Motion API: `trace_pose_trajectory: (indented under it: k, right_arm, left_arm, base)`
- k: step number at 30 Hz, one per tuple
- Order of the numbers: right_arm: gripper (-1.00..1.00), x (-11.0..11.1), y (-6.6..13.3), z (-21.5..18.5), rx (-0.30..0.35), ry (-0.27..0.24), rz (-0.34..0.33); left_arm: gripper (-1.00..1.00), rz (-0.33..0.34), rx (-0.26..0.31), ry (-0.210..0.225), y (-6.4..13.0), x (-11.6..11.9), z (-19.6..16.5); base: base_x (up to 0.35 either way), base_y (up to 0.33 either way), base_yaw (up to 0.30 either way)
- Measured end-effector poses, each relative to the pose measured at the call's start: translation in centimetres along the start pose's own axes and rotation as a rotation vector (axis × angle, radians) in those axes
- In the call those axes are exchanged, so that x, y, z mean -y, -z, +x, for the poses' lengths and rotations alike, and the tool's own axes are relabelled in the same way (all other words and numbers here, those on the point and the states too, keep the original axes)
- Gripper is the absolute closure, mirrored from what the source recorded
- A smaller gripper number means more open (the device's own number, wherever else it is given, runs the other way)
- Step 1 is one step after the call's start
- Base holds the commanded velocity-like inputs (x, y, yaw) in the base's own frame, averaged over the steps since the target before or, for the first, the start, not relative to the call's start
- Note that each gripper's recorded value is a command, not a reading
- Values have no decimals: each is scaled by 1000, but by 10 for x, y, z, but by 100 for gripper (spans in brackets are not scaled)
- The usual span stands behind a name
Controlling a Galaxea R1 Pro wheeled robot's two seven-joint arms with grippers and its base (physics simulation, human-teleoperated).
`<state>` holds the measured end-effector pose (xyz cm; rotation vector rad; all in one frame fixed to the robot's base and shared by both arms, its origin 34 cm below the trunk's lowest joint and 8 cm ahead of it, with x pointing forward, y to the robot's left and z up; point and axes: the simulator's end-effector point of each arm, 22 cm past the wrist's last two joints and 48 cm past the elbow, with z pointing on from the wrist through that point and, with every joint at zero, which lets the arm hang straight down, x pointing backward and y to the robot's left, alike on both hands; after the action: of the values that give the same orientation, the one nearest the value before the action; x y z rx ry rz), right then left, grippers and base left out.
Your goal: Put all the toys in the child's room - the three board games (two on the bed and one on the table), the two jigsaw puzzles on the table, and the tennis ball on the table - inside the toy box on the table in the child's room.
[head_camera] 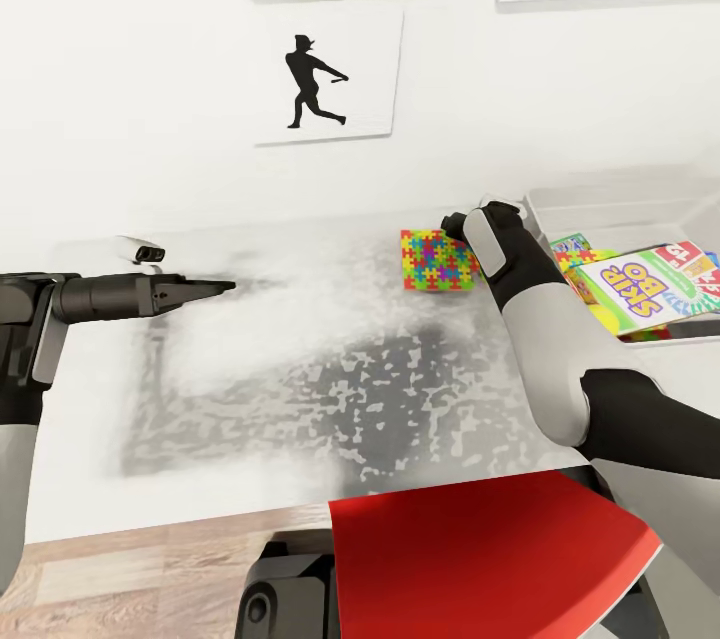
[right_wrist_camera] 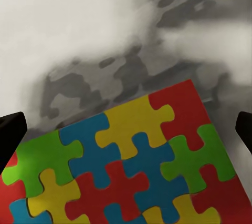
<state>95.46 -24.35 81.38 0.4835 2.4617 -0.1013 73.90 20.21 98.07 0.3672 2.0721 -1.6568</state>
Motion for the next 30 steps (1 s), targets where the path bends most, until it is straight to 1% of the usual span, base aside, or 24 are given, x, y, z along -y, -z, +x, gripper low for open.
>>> trace_pose_trajectory:
  k: [16, 18, 20, 30]
  right_arm:
    - [-100, 0, -2, 0, 3, -5, -2]
    - [-100, 0, -2, 0, 3, -5, -2]
    - [-100, 1, -4, 6, -13, -3, 0]
    - [-100, 2, -5, 7, -15, -3, 1]
  left_arm:
    - [-100, 0, -1, 4, -1, -2, 1]
    - [-100, 0, 0, 4, 0, -2, 1]
    - [-100, 0, 0, 4, -1, -3, 1]
    - [-100, -1, 0, 4, 0, -3, 1]
  base:
    - [-11, 0, 0]
    - [-151, 58, 0]
    - [-201, 125, 0]
    - [-240, 179, 0]
